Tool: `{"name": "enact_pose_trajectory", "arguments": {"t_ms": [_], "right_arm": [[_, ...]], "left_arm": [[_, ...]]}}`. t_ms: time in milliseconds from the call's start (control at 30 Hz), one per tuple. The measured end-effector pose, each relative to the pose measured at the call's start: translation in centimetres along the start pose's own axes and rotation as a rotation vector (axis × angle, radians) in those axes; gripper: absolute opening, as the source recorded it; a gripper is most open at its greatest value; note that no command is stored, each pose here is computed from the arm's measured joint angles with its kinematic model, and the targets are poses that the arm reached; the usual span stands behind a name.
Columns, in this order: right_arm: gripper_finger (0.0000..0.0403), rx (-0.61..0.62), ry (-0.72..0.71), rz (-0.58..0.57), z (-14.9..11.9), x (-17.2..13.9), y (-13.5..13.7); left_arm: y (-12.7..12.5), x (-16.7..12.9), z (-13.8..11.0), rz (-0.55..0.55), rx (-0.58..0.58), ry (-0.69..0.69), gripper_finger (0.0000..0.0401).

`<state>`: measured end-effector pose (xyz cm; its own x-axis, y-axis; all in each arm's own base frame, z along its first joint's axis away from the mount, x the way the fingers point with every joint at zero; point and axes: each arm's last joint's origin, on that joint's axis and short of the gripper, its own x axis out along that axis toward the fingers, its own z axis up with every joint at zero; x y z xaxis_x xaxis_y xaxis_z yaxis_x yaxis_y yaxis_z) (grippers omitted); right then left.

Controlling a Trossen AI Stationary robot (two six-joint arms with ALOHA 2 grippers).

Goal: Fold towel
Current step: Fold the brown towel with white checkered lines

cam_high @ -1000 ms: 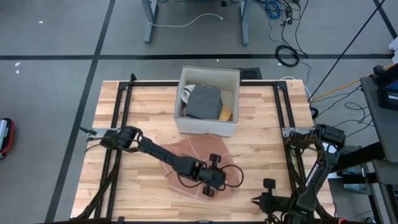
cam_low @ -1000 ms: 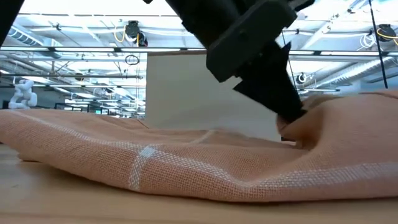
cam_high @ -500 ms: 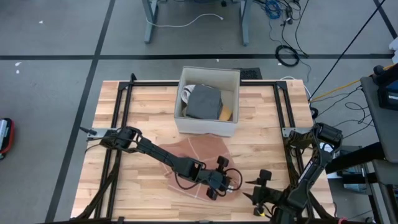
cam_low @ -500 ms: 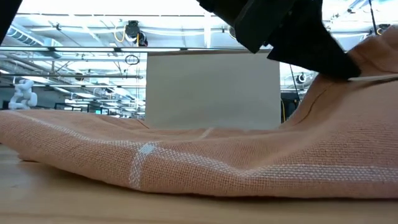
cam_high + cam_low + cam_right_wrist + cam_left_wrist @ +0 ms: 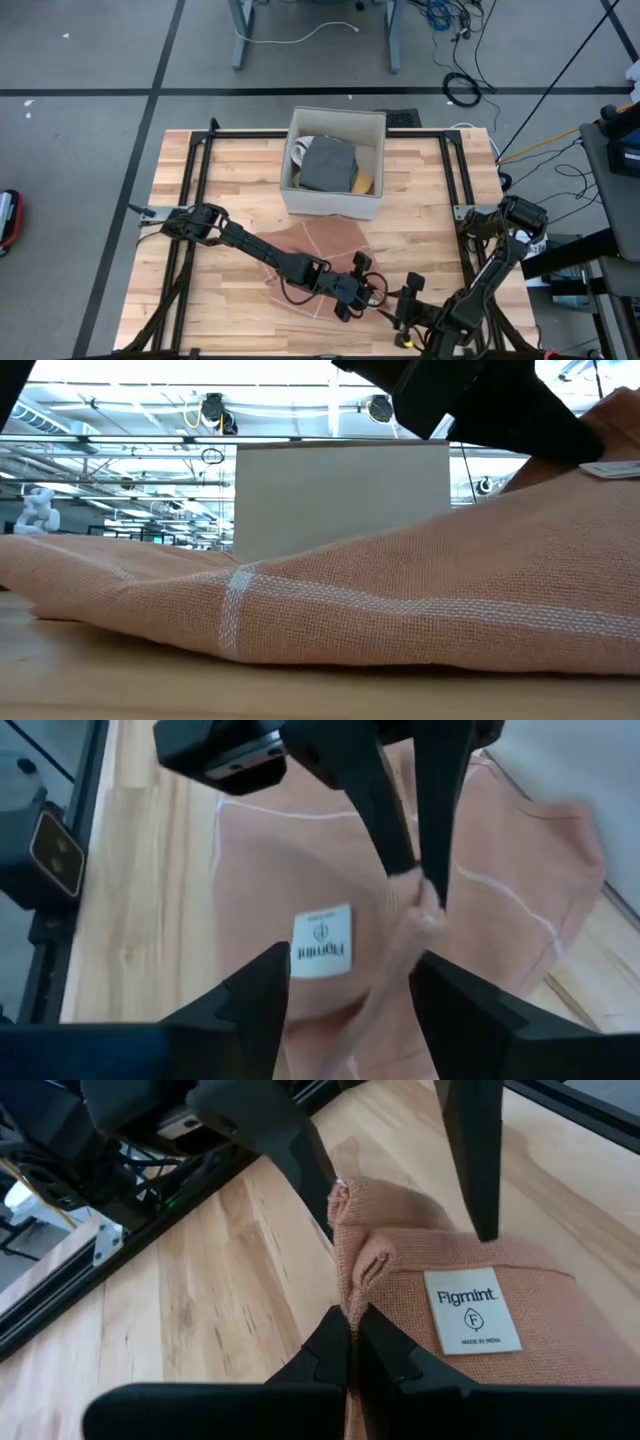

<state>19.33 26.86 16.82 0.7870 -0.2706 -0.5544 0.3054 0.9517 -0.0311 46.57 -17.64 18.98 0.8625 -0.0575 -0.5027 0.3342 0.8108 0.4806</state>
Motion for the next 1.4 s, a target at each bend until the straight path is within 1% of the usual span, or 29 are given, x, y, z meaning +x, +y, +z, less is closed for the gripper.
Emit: {"name": "enact_pose_trajectory", "arguments": {"t_ms": [133, 233, 500, 667, 800, 867, 967, 1167, 1400], "right_arm": [[0.0183, 0.014, 0.0, -0.009, 0.3, 0.4, -0.1], [0.0167, 0.034, 0.004, -0.028, 0.5, 0.8, -0.4], [0.0092, 0.034, 0.035, -0.05, 1.1, 1.8, -0.8], [0.0061, 0.018, 0.065, -0.059, 1.1, 2.1, -1.1], [0.0028, 0.006, 0.068, -0.066, 1.1, 2.1, -1.2], [0.0009, -0.004, 0.071, -0.073, 1.0, 2.1, -1.3], [0.0004, -0.018, 0.061, -0.084, 1.0, 2.0, -1.4], [0.0001, -0.034, 0.059, -0.092, 0.9, 2.0, -1.5], [0.0001, -0.046, 0.06, -0.089, 0.7, 1.7, -1.4]], "left_arm": [[0.0, 0.0, 0.0, -0.005, 0.003, 0.001, 0.0007], [-0.2, 0.0, 0.0, -0.02, 0.006, -0.003, 0.0007], [-0.7, -0.3, 0.5, -0.032, 0.017, -0.011, 0.0007], [-0.5, -0.6, 1.5, -0.029, 0.042, -0.029, 0.0007], [-0.2, -0.9, 2.2, -0.056, 0.062, -0.004, 0.0007], [-0.2, -1.0, 2.2, -0.081, 0.053, 0.012, 0.0007], [0.1, -0.9, 1.9, -0.11, 0.019, 0.032, 0.0007], [1.1, -0.7, 0.8, -0.113, -0.084, 0.105, 0.0013], [1.2, -0.6, 0.9, -0.09, -0.085, 0.097, 0.0019]]}}
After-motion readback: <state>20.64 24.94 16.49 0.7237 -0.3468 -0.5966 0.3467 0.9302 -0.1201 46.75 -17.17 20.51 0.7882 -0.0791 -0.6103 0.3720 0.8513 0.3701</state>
